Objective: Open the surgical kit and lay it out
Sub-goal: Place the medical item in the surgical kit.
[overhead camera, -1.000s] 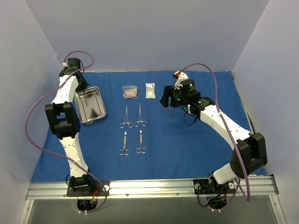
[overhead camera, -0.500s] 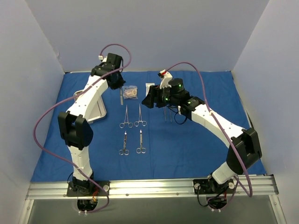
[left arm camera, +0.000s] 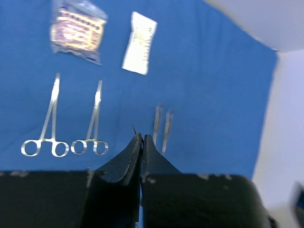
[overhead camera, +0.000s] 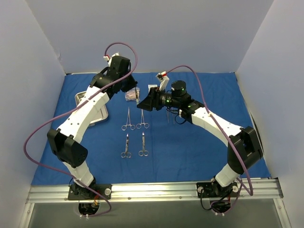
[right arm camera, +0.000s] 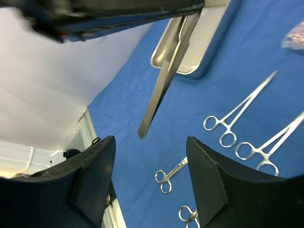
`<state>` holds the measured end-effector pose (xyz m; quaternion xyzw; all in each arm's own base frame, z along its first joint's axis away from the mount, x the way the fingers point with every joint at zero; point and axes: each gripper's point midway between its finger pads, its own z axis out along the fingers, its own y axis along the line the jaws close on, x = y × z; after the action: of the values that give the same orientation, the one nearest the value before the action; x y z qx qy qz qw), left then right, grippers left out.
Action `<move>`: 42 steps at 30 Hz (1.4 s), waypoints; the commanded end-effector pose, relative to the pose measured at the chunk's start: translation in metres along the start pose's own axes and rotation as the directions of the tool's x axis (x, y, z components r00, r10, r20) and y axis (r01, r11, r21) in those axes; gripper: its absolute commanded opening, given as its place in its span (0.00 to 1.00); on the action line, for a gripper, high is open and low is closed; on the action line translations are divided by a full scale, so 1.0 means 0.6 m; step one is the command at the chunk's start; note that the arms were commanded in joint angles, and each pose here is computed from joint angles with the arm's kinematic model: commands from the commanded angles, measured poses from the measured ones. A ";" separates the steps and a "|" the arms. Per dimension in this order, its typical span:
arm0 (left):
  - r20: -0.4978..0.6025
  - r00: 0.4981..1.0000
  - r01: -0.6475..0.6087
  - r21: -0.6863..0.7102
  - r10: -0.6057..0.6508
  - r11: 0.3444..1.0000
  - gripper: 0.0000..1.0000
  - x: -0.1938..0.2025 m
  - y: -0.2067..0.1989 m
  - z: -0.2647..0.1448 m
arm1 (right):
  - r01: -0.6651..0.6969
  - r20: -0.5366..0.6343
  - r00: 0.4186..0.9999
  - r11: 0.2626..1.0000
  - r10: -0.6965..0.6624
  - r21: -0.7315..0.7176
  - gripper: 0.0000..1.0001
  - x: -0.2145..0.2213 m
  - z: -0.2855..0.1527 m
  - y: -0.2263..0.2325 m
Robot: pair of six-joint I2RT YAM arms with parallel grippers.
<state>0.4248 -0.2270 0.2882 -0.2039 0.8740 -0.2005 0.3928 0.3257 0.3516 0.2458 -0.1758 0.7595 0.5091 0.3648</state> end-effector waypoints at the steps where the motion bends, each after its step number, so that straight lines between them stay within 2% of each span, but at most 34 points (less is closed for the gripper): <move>1: 0.065 0.996 0.058 0.150 -0.069 0.987 0.02 -0.027 -0.061 -0.049 | 0.023 0.015 1.000 0.992 -0.021 -0.123 0.56 -0.015 0.004 0.029; 6: 0.087 0.993 0.056 0.209 -0.076 0.976 0.02 -0.027 -0.084 -0.076 | -0.001 0.007 1.000 0.986 0.002 -0.165 0.50 -0.014 0.007 0.034; 12: 0.089 0.992 0.062 0.256 -0.087 0.965 0.02 -0.024 -0.092 -0.084 | 0.006 0.024 1.000 0.979 -0.001 -0.204 0.30 -0.025 -0.001 0.046; 15: 0.095 0.992 0.057 0.274 -0.086 0.960 0.02 -0.023 -0.094 -0.086 | 0.009 0.037 0.999 0.975 -0.001 -0.222 0.17 -0.031 -0.007 0.052; 16: 0.098 0.992 0.055 0.276 -0.085 0.960 0.02 -0.024 -0.094 -0.087 | 0.008 0.042 0.999 0.974 0.001 -0.225 0.09 -0.034 -0.008 0.052; 19: 0.114 0.990 0.041 0.299 -0.078 0.953 0.02 -0.030 -0.100 -0.092 | -0.004 0.044 0.999 0.973 0.014 -0.231 0.00 -0.036 -0.009 0.051; 23: 0.136 0.989 0.011 0.357 -0.064 0.934 0.03 -0.037 -0.117 -0.101 | -0.011 0.056 0.998 0.964 0.027 -0.265 0.00 -0.045 -0.017 0.062; 26: 0.138 0.989 -0.008 0.404 -0.052 0.915 0.25 -0.037 -0.123 -0.106 | -0.012 0.067 0.997 0.963 0.031 -0.268 0.00 -0.053 -0.023 0.063; 27: 0.137 0.989 -0.014 0.411 -0.046 0.911 0.37 -0.039 -0.121 -0.106 | -0.008 0.070 0.997 0.962 0.028 -0.272 0.00 -0.056 -0.026 0.066; 29: 0.136 0.990 -0.022 0.426 -0.040 0.904 0.47 -0.041 -0.119 -0.106 | -0.008 0.071 0.997 0.960 0.029 -0.279 0.00 -0.060 -0.031 0.070; 30: 0.130 0.991 -0.027 0.436 -0.033 0.899 0.57 -0.046 -0.116 -0.105 | -0.007 0.075 0.997 0.959 0.029 -0.283 0.00 -0.063 -0.033 0.071; 33: 0.133 0.991 -0.049 0.480 -0.017 0.876 0.72 -0.055 -0.115 -0.113 | -0.003 0.074 0.997 0.955 0.026 -0.298 0.00 -0.069 -0.040 0.079; 34: 0.125 0.992 -0.053 0.503 -0.012 0.862 0.82 -0.062 -0.112 -0.118 | -0.001 0.074 0.997 0.953 0.024 -0.302 0.00 -0.071 -0.043 0.080; 37: 0.097 0.995 -0.077 0.589 0.024 0.804 0.91 -0.073 -0.110 -0.132 | 0.011 0.070 0.997 0.946 0.012 -0.324 0.00 -0.079 -0.054 0.087; 42: 0.048 0.992 -0.112 0.748 0.114 0.654 0.92 -0.058 -0.127 -0.164 | 0.051 0.067 0.997 0.922 -0.028 -0.385 0.00 -0.086 -0.066 0.109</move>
<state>0.4188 -0.2352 0.3580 -0.0833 0.7825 -0.4320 0.4406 0.3202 0.3418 0.2786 -0.1826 0.6942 0.6203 0.3162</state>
